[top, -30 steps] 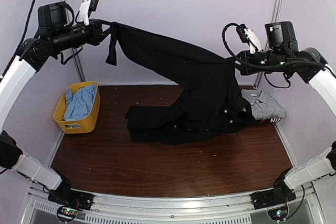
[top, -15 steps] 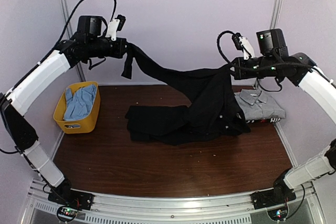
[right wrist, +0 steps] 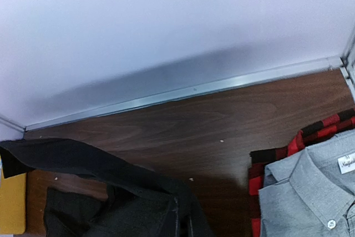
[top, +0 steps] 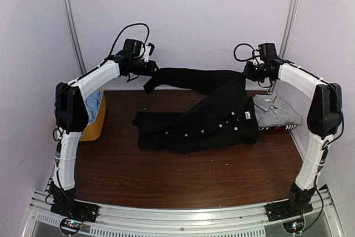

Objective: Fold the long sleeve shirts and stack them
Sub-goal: Place the crumpled shirt at the center of the board, then pick up the crumpled shirt from the center of the board.

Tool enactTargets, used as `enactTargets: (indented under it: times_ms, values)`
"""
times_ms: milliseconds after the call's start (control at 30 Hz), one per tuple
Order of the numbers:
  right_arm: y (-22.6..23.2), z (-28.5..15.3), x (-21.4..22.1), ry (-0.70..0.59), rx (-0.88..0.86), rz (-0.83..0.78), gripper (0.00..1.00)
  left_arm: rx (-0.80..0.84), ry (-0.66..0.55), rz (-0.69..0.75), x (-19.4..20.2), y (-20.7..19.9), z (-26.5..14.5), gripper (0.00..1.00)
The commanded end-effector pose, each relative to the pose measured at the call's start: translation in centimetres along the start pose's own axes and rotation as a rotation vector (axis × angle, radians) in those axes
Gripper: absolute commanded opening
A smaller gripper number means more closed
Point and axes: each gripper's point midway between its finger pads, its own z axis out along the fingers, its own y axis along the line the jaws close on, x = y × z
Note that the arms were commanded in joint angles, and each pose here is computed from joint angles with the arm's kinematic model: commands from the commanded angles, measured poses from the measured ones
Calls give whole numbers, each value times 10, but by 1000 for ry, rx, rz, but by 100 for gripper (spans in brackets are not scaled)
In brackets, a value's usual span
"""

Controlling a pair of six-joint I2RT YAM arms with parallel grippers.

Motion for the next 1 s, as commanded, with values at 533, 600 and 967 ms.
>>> enactTargets:
  times_ms: [533, 600, 967]
  values:
    - [-33, -82, 169, 157, 79, -84, 87, 153, 104, -11, 122, -65, -98, 98]
    - [-39, -89, 194, 178, 86, -79, 88, 187, 140, 25, 152, -86, -110, 98]
    - [-74, -69, 262, 301, 154, -99, 89, 200, 319, 138, 274, -117, -113, 98]
